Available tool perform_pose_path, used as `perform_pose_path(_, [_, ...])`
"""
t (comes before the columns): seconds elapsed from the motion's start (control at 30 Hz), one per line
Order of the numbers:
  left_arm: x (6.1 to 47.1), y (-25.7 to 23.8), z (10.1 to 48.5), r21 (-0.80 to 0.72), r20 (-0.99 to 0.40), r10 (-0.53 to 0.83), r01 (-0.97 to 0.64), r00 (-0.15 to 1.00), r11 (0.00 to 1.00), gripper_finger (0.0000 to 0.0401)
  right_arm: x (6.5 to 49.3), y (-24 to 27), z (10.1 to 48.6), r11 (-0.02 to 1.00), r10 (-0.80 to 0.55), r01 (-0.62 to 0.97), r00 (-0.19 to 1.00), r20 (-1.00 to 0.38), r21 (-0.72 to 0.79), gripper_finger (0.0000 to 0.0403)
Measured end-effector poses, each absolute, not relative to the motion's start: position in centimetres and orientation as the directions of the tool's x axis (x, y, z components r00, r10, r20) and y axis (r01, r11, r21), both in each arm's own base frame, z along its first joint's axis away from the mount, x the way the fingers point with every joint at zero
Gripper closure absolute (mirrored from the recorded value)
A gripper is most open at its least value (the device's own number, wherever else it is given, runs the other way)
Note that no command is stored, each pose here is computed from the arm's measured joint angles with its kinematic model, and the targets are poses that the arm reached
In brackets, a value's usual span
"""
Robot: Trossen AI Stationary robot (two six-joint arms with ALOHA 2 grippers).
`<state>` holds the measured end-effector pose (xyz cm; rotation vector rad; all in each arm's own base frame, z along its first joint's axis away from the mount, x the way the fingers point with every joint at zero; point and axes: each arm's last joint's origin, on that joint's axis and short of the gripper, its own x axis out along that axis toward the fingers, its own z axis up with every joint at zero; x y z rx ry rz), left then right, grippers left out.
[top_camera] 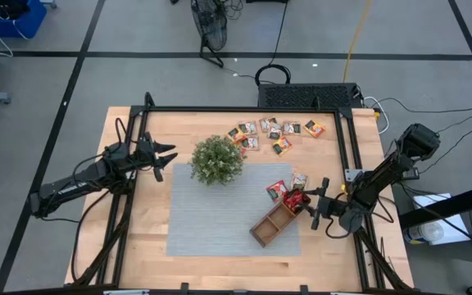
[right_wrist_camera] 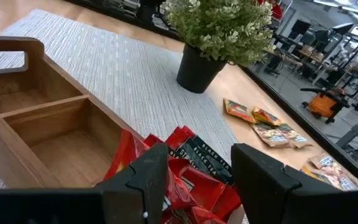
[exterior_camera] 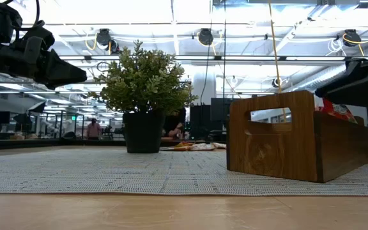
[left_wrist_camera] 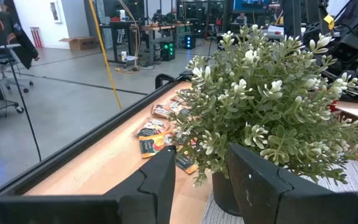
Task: Pick & Place Tea
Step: Put the strawberry tea sachet into the brown organizer
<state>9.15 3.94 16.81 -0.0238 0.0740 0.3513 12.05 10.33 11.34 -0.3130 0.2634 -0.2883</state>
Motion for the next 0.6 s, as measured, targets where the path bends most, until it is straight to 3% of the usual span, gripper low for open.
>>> perform_pose_path(0.6, [9.1, 3.9, 16.8, -0.01, -0.076, 0.343, -0.344, 0.936, 0.939, 0.0254, 12.5, 10.9, 12.9, 0.898, -0.292, 0.226, 0.948, -0.125, -0.377, 0.0243])
